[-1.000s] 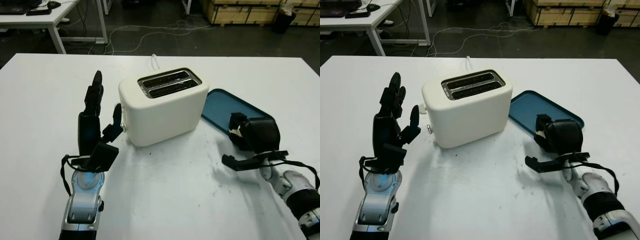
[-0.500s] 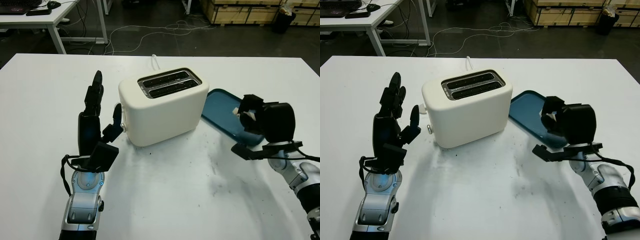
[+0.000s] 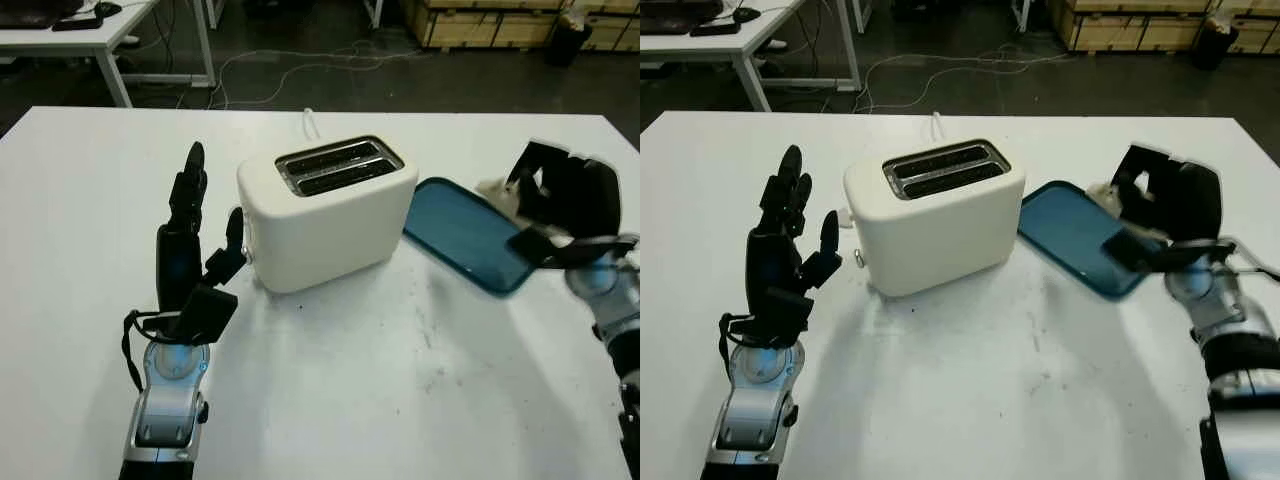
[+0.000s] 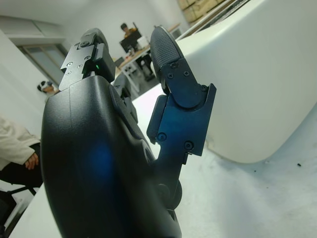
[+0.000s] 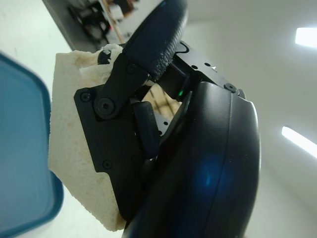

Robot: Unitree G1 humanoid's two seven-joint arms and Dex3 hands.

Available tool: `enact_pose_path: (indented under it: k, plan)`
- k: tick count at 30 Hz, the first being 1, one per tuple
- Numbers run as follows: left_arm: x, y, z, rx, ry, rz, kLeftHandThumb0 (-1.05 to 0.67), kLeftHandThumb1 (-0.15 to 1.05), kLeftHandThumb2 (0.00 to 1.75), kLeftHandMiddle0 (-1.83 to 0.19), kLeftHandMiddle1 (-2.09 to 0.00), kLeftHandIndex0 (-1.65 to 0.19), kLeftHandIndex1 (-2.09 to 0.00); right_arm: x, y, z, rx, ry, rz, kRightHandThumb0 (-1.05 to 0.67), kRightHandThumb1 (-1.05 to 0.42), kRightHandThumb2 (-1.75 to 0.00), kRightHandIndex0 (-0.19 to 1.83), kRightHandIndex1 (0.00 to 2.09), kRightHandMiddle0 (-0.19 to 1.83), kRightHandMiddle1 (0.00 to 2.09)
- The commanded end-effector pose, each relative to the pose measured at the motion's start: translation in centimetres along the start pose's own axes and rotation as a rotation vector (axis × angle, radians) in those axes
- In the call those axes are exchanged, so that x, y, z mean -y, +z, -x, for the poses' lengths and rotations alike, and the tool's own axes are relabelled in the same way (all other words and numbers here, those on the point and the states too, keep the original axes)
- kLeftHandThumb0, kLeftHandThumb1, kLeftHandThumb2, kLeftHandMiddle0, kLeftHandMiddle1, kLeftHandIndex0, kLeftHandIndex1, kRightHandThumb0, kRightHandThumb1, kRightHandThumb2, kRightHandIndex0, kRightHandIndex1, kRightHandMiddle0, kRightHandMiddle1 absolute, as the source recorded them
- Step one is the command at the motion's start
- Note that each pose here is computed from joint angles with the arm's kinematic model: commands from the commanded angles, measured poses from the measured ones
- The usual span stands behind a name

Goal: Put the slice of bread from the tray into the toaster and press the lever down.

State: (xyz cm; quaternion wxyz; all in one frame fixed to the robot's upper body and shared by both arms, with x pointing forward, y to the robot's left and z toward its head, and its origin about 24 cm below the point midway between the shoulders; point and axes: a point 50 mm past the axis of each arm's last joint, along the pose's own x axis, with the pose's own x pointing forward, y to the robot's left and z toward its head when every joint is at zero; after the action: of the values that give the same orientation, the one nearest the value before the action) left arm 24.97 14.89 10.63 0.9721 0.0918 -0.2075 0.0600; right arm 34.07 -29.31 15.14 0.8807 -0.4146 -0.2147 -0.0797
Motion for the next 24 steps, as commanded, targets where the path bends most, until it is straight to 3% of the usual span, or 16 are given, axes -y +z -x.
enact_pose_path:
  k: [1,3,8,9,11,16,24]
  plan:
    - [0.1,-0.1,0.1,0.003,0.001,0.010,-0.65,0.92,0.75,0.00,-0.22,-0.09,-0.01,1.2,0.7,-1.4,0.013,0.009,-0.045,-0.99,-0.92,-0.72,1.57,1.75,1.26,1.75]
    - [0.1,-0.1,0.1,0.005,0.002,0.006,-0.64,0.92,0.75,0.00,-0.22,-0.09,-0.01,1.5,1.2,-2.2,0.032,0.034,-0.089,-1.00,-0.92,-0.66,1.57,1.75,1.47,1.75]
    - [0.1,-0.1,0.1,0.000,-0.002,0.001,-0.66,0.92,0.76,0.00,-0.22,-0.09,-0.01,2.1,2.2,-4.4,0.017,0.147,-0.299,-1.04,-0.92,-0.42,1.53,1.72,1.41,1.70]
    - [0.1,-0.1,0.1,0.002,-0.001,-0.003,-0.65,0.92,0.76,0.00,-0.22,-0.09,-0.01,2.2,2.5,-4.8,0.032,0.165,-0.341,-1.03,-0.92,-0.38,1.49,1.67,1.24,1.43]
    - [0.1,-0.1,0.1,0.006,0.002,0.001,-0.64,0.92,0.76,0.00,-0.23,-0.09,-0.01,2.2,3.1,-5.6,0.046,0.208,-0.410,-1.04,-0.92,-0.29,1.48,1.53,1.35,1.13]
    - [0.2,-0.2,0.1,0.006,0.003,0.007,-0.63,0.92,0.75,0.00,-0.23,-0.09,-0.01,1.8,4.9,-7.8,0.013,0.321,-0.570,-1.05,-0.92,-0.07,1.56,1.29,1.51,1.17]
    - [0.1,-0.3,0.1,-0.004,0.000,0.014,-0.65,0.92,0.75,0.00,-0.24,-0.09,-0.01,1.7,9.4,-10.7,0.126,0.478,-0.730,-1.00,-0.89,-0.01,1.57,1.05,1.57,0.79]
